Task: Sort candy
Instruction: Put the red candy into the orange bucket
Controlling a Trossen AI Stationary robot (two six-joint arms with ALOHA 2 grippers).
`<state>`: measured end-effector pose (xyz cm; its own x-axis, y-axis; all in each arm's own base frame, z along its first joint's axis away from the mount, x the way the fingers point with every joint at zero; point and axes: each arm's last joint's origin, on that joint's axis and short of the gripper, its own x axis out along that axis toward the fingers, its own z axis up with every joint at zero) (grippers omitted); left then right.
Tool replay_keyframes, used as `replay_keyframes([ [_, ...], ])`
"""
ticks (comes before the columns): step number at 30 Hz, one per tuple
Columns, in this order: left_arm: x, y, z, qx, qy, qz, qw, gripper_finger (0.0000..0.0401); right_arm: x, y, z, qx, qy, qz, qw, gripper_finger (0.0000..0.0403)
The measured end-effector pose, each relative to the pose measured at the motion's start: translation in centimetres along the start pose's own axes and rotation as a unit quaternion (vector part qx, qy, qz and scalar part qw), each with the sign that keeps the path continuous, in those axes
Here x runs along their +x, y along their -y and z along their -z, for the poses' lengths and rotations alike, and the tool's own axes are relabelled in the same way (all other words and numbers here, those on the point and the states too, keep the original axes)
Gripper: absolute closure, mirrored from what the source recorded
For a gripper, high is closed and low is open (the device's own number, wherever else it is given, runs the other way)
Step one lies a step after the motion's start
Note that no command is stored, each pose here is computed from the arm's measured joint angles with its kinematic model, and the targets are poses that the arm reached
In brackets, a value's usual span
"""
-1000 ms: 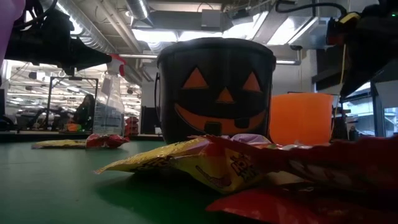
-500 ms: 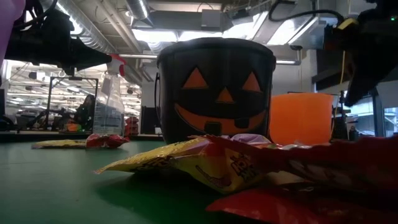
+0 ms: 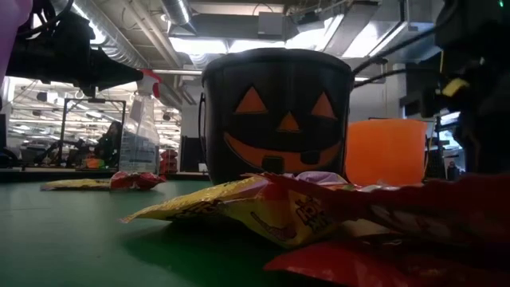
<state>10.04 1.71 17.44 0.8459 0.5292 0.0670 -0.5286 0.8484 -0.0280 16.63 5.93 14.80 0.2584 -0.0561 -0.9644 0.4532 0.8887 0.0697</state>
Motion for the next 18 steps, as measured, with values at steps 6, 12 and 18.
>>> replay_keyframes([
  [6,0.0,0.0,0.0,0.0,0.0,0.0,1.0,0.04,0.72,0.51,0.6,0.003,-0.003,0.004,1.0,0.0234],
  [12,0.0,0.0,0.0,0.0,0.0,0.0,1.0,0.04,0.81,0.48,0.61,-0.001,0.0,0.001,1.0,0.0287],
  [18,0.0,0.0,0.0,0.0,0.0,0.0,1.0,0.04,0.82,0.52,0.6,0.0,0.001,0.004,1.0,0.036],
])
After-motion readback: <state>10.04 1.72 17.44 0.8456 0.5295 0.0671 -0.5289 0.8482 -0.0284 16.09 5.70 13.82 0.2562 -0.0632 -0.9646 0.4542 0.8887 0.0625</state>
